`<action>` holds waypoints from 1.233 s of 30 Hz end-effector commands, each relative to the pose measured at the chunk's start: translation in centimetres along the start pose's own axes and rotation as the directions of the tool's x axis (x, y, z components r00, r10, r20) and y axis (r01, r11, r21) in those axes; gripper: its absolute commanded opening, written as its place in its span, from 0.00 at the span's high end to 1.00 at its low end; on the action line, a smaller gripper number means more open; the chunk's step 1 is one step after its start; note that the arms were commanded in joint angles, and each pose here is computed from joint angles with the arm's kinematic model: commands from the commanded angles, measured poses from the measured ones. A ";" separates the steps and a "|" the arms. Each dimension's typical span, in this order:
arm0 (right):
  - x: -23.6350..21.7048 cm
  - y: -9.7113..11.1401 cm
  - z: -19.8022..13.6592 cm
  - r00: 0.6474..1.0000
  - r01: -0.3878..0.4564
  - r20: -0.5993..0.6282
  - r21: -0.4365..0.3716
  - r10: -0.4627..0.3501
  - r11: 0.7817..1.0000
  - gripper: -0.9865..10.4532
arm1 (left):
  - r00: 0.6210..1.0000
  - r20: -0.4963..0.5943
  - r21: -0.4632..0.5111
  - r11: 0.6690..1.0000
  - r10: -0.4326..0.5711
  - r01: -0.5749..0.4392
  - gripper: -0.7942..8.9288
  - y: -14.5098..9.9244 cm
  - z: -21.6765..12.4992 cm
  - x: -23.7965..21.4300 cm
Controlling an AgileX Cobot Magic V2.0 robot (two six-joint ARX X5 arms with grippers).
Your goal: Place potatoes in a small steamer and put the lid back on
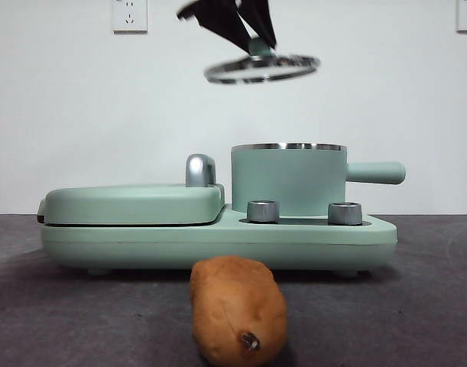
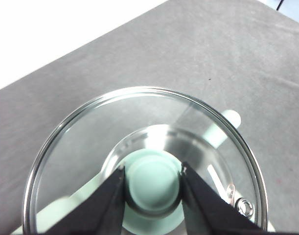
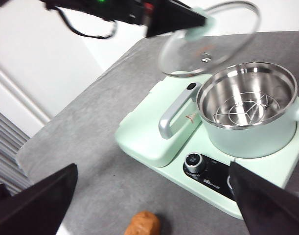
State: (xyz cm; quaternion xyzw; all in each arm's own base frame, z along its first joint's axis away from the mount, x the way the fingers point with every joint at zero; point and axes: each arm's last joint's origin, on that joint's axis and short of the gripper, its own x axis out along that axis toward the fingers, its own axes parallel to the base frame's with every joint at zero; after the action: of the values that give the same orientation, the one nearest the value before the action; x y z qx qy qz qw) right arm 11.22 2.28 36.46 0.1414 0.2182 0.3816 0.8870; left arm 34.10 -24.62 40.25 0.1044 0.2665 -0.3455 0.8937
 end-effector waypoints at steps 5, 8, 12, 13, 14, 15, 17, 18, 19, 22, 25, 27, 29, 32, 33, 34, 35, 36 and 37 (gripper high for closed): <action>1.6 0.2 0.4 0.998 0.037 -0.051 0.089 -0.033 0.995 0.48 | 0.997 0.046 -0.007 0.998 0.065 -0.065 0.91 2.3 1.0 -4.8; 3.3 0.6 0.1 0.992 0.069 -0.110 0.122 -0.056 0.990 0.48 | 0.994 0.049 -0.031 0.994 0.102 -0.101 0.91 3.7 1.0 -6.3; 6.4 1.7 -0.7 0.971 0.124 -0.217 0.105 -0.098 0.987 0.48 | 0.987 0.040 -0.065 0.986 0.154 -0.151 0.91 5.7 0.7 -8.1; 7.3 2.1 -1.1 0.962 0.139 -0.248 0.099 -0.110 0.985 0.48 | 0.985 0.035 -0.074 0.984 0.167 -0.164 0.91 6.2 0.5 -8.5; 8.0 2.4 -1.3 0.955 0.150 -0.270 0.095 -0.120 0.984 0.49 | 0.983 0.031 -0.082 0.981 0.179 -0.176 0.91 6.6 0.4 -8.8; 9.0 2.8 -1.8 0.944 0.165 -0.301 0.085 -0.133 0.983 0.49 | 0.981 0.028 -0.090 0.978 0.191 -0.188 0.91 7.1 0.3 -9.2; 10.8 3.6 -2.7 0.920 0.190 -0.360 0.066 -0.154 0.980 0.49 | 0.977 0.022 -0.105 0.972 0.213 -0.209 0.91 7.8 0.1 -9.8; 12.0 4.1 -3.4 0.901 0.208 -0.399 0.056 -0.169 0.976 0.49 | 0.974 0.020 -0.113 0.968 0.226 -0.222 0.91 8.3 0.0 -10.2; 12.7 4.4 -3.9 0.890 0.218 -0.421 0.053 -0.176 0.975 0.49 | 0.972 0.020 -0.119 0.966 0.235 -0.231 0.91 8.7 -0.1 -10.4; 15.2 5.5 -5.8 0.841 0.248 -0.506 0.043 -0.193 0.968 0.49 | 0.964 0.018 -0.137 0.956 0.264 -0.259 0.91 9.7 -0.3 -11.0; 17.6 6.2 -7.9 0.787 0.265 -0.580 0.014 -0.208 0.964 0.49 | 0.958 0.008 -0.154 0.947 0.288 -0.283 0.91 10.7 -0.6 -11.3; 19.0 6.5 -9.3 0.745 0.275 -0.630 -0.009 -0.219 0.961 0.49 | 0.954 0.004 -0.162 0.941 0.301 -0.296 0.91 11.2 -0.7 -11.6; 20.2 6.5 -10.6 0.702 0.289 -0.672 -0.034 -0.235 0.957 0.49 | 0.951 0.002 -0.168 0.938 0.309 -0.305 0.91 11.6 -0.9 -11.7; 21.7 6.3 -12.2 0.648 0.319 -0.716 -0.055 -0.260 0.946 0.49 | 0.947 0.000 -0.176 0.932 0.322 -0.317 0.91 12.1 -1.0 -11.9; 22.2 6.2 -12.8 0.631 0.323 -0.730 -0.061 -0.263 0.945 0.49 | 0.945 -0.001 -0.179 0.930 0.326 -0.321 0.91 12.2 -1.0 -12.0; 22.6 6.1 -13.2 0.620 0.325 -0.738 -0.069 -0.268 0.943 0.49 | 0.944 -0.002 -0.181 0.929 0.329 -0.324 0.91 12.3 -1.1 -12.0; 22.9 6.1 -13.5 0.612 0.327 -0.743 -0.074 -0.271 0.942 0.49 | 0.944 -0.002 -0.181 0.928 0.330 -0.325 0.91 12.4 -1.1 -12.1; 23.3 6.0 -13.9 0.605 0.328 -0.748 -0.079 -0.274 0.941 0.49 | 0.943 -0.003 -0.182 0.927 0.332 -0.327 0.91 12.5 -1.1 -12.1; 23.5 6.0 -14.1 0.602 0.327 -0.750 -0.081 -0.274 0.941 0.49 | 0.943 -0.003 -0.183 0.927 0.333 -0.328 0.91 12.5 -1.1 -12.1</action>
State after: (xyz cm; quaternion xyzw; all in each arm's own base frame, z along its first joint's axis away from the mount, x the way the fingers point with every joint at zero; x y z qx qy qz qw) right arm 14.97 24.15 20.15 -0.0428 0.6002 0.2412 0.7614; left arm 35.15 -8.25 44.51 0.0594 0.2949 -0.1653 0.9392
